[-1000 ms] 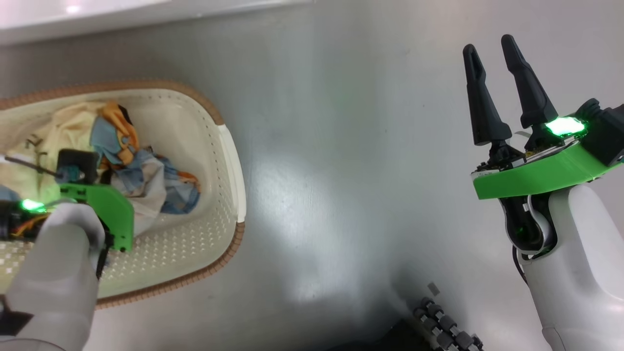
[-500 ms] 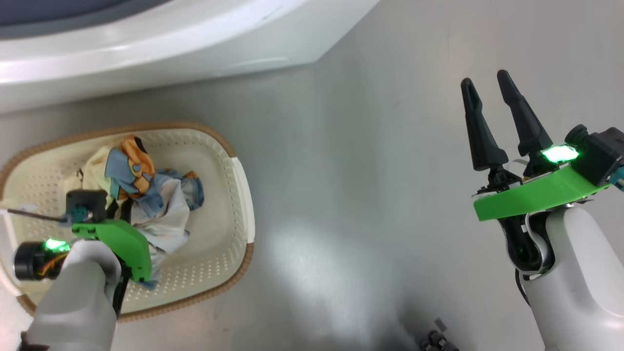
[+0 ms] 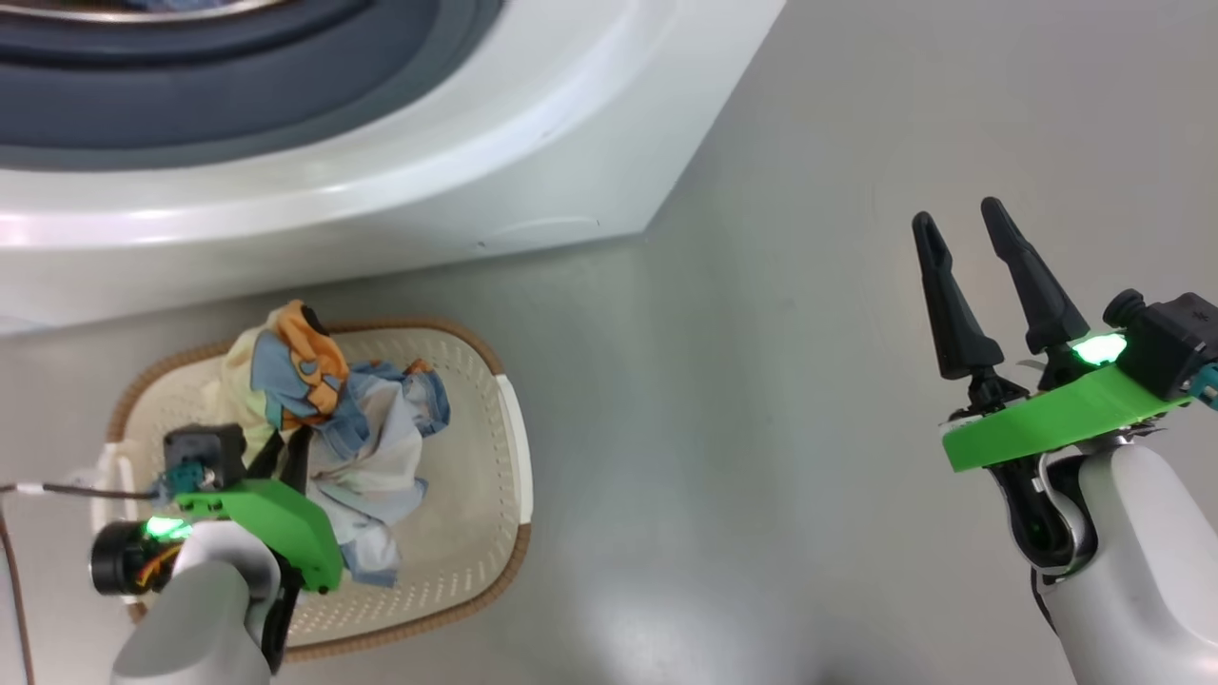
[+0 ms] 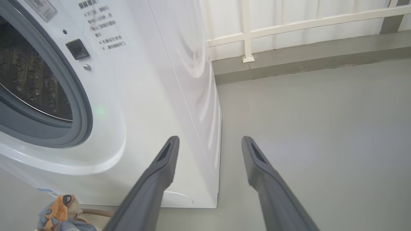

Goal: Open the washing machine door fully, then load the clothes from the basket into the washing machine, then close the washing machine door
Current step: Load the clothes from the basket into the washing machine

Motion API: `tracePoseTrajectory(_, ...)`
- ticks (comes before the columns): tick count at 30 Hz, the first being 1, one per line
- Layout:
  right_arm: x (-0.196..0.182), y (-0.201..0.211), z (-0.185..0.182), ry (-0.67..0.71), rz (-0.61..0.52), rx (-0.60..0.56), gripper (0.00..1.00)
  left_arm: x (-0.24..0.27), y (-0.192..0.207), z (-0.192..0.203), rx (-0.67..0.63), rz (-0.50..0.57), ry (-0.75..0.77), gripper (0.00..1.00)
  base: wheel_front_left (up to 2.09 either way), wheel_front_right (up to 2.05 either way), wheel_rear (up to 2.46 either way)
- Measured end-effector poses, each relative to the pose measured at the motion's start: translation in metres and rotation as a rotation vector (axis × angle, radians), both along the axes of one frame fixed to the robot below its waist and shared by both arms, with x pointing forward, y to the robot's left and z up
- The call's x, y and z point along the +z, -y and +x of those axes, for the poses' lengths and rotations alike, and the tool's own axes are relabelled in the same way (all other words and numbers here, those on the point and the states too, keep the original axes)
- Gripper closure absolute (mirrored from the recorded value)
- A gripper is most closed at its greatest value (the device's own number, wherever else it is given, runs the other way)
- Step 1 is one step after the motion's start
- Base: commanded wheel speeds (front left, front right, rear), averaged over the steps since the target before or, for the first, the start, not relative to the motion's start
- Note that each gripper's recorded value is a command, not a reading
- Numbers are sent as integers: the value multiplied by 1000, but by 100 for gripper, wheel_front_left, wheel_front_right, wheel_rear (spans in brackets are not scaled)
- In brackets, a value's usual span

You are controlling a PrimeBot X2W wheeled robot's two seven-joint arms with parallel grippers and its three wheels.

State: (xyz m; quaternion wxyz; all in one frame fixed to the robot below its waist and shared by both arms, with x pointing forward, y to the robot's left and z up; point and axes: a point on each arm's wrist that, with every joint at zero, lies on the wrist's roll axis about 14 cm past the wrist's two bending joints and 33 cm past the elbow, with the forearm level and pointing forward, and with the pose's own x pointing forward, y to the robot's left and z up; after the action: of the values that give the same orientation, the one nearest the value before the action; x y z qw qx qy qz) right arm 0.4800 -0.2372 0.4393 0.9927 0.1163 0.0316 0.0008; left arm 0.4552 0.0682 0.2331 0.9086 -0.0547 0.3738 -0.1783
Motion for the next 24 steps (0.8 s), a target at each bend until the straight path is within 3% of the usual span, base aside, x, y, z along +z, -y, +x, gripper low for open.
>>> tracePoseTrajectory(16, 50, -4, -28, 90, -15, 33, 0, 96, -12, -11, 108, -96, 241, 100, 0, 0, 0)
tracePoseTrajectory(24, 58, -12, -45, 100, -8, 54, 0, 142, -25, -17, 173, -139, 366, 100, 0, 0, 0)
